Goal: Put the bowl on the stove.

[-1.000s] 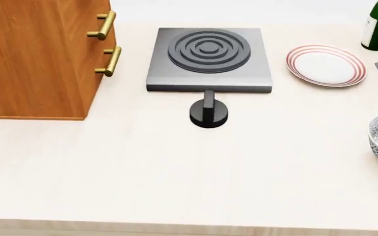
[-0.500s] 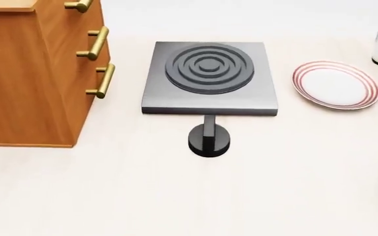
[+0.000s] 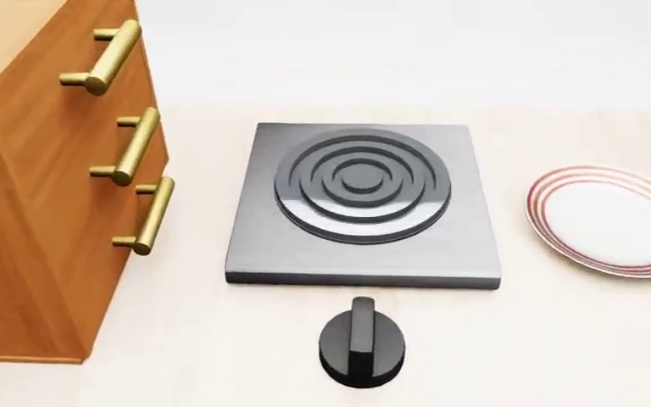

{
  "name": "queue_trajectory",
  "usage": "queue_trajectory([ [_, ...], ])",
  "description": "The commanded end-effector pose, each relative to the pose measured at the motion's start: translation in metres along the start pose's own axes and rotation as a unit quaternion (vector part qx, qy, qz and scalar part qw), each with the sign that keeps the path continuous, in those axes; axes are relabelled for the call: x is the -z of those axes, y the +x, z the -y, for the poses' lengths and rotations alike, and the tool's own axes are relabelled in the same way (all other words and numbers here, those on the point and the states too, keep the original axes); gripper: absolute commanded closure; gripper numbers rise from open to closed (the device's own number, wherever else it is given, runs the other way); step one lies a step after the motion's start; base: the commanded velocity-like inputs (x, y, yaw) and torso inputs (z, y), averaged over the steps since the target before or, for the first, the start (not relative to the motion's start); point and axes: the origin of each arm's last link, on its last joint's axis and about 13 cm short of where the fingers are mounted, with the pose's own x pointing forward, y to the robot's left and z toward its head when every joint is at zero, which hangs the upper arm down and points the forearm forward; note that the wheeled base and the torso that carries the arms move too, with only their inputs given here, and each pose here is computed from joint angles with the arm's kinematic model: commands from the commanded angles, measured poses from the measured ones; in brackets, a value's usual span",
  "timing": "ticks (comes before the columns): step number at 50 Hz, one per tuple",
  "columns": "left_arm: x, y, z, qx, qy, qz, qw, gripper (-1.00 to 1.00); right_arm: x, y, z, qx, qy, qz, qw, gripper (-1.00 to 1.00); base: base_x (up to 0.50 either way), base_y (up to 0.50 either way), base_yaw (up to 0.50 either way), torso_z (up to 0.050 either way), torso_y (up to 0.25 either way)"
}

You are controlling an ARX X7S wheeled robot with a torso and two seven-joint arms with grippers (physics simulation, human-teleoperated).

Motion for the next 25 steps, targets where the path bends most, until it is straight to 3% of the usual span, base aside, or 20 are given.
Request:
queue_trajectory([
  [1,0.0013,-0.0009,-0.002,-0.006,0.019,0.006,1.0,-1.0,0.0009,-0.0031,0.0029,0.011,-0.009,0.002,1.0,-1.0,0.5,0.0,0.0,0.0,0.0],
  [25,0.0022,-0.0022,-0.0023,-0.006,0.019,0.005,1.0,-1.0,-0.0039,-0.001,0.0024,-0.007,-0.012,-0.007,1.0,-1.0,0.5,0.01,0.0,0.0,0.0],
])
